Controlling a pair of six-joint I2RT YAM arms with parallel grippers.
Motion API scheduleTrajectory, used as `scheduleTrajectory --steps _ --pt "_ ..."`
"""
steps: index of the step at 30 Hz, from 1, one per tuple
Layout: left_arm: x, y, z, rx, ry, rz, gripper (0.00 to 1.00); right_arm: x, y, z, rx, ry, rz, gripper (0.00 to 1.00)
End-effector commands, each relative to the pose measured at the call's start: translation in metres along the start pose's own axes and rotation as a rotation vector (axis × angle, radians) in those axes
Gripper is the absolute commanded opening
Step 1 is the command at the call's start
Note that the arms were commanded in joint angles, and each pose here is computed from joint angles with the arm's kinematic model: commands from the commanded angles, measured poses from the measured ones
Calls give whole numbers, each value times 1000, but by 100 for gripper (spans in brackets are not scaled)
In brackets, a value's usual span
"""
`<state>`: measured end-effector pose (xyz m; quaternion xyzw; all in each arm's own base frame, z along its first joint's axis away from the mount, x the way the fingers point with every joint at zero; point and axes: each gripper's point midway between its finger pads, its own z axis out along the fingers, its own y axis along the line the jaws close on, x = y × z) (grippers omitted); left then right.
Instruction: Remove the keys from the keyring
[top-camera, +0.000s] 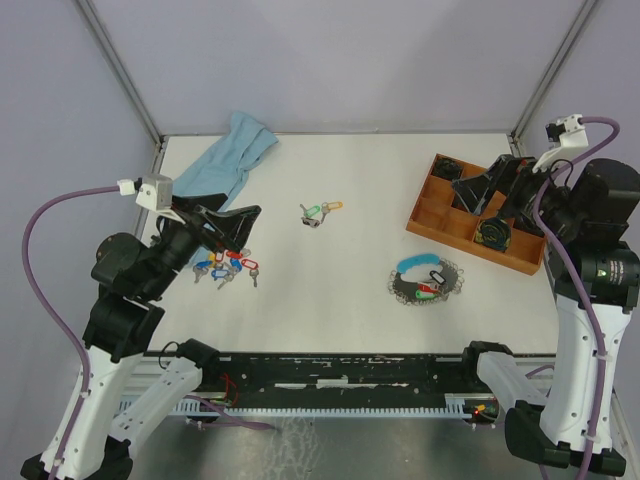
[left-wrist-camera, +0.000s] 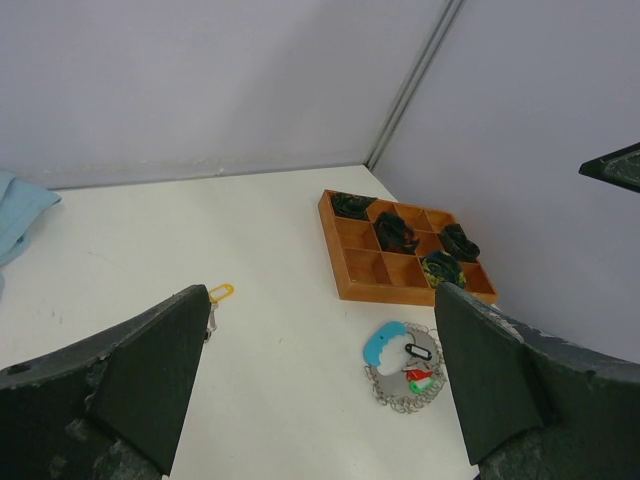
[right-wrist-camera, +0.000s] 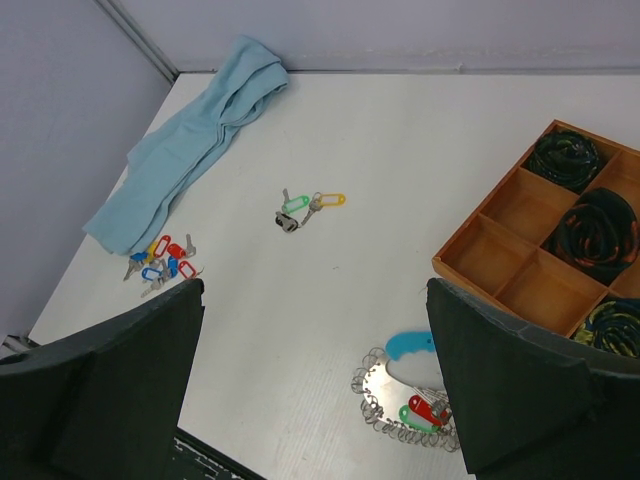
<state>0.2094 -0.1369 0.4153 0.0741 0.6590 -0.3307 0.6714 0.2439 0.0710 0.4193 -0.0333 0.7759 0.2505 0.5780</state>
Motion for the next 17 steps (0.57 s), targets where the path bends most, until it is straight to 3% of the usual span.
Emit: scheduleTrajectory --steps 1,17 --pt "-7 -3 -3 12 -23 36 99 -10 4 -4 -14 -44 -39 100" --pt "0 -1 -1 19 -13 44 99 -1 10 -4 -59 -26 -56 100"
